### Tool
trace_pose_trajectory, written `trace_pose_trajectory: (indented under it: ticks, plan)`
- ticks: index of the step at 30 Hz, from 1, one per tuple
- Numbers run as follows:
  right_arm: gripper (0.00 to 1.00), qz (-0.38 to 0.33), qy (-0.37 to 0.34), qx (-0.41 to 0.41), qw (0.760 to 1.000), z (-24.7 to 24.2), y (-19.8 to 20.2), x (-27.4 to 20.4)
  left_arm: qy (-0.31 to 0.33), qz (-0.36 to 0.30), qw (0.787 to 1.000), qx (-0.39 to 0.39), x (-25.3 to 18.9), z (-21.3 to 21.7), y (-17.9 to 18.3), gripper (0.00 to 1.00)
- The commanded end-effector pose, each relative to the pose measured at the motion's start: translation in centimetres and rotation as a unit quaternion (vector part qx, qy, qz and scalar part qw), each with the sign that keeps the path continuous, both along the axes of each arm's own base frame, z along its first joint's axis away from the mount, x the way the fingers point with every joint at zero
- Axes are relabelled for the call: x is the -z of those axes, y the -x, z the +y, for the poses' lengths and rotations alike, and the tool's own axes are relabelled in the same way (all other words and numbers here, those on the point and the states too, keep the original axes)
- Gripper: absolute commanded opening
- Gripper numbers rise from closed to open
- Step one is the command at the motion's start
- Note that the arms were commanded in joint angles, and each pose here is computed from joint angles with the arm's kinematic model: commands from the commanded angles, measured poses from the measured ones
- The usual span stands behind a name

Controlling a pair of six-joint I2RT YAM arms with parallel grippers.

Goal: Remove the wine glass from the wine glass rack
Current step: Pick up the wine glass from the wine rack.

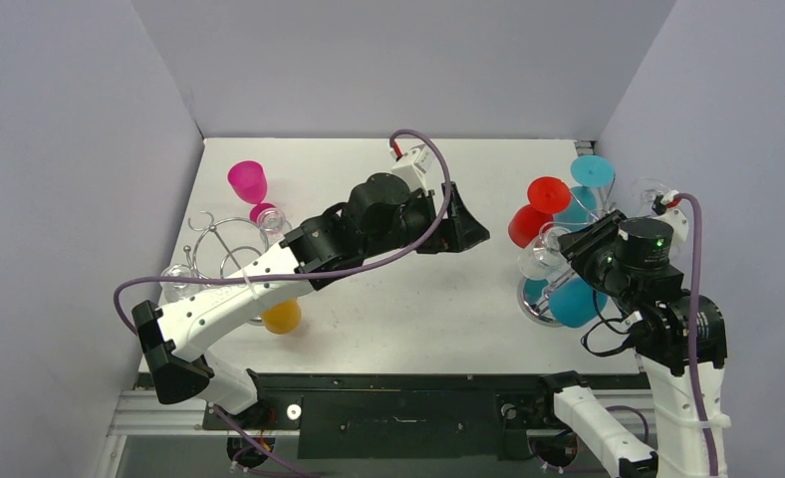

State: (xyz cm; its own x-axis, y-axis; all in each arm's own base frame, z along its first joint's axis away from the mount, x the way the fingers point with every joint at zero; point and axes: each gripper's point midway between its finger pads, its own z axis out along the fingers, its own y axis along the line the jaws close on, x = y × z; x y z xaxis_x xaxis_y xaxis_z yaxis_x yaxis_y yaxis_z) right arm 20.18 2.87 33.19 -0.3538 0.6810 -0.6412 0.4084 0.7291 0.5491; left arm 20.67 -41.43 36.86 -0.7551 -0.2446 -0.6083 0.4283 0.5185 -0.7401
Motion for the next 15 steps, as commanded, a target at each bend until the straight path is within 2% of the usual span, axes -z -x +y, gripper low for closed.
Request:
trace_pose_trajectory:
  ticks: [1,7,15]
  plan:
    - [0.33,-0.008,-0.016,-0.003,1.0,0.41,-0.13,0.13,0.041,-0.017,0.999,0.003,-2.82,0.58,0.3,0.76]
    - [0.32,-0.012,-0.021,-0.003,1.0,0.5,-0.12,0.13,0.043,-0.017,0.999,0.001,-2.95,0.73,0.36,0.76]
    - [0.21,-0.021,-0.026,-0.002,0.999,0.54,0.0,-0.46,0.044,-0.016,0.999,0.002,-2.89,0.71,0.37,0.76]
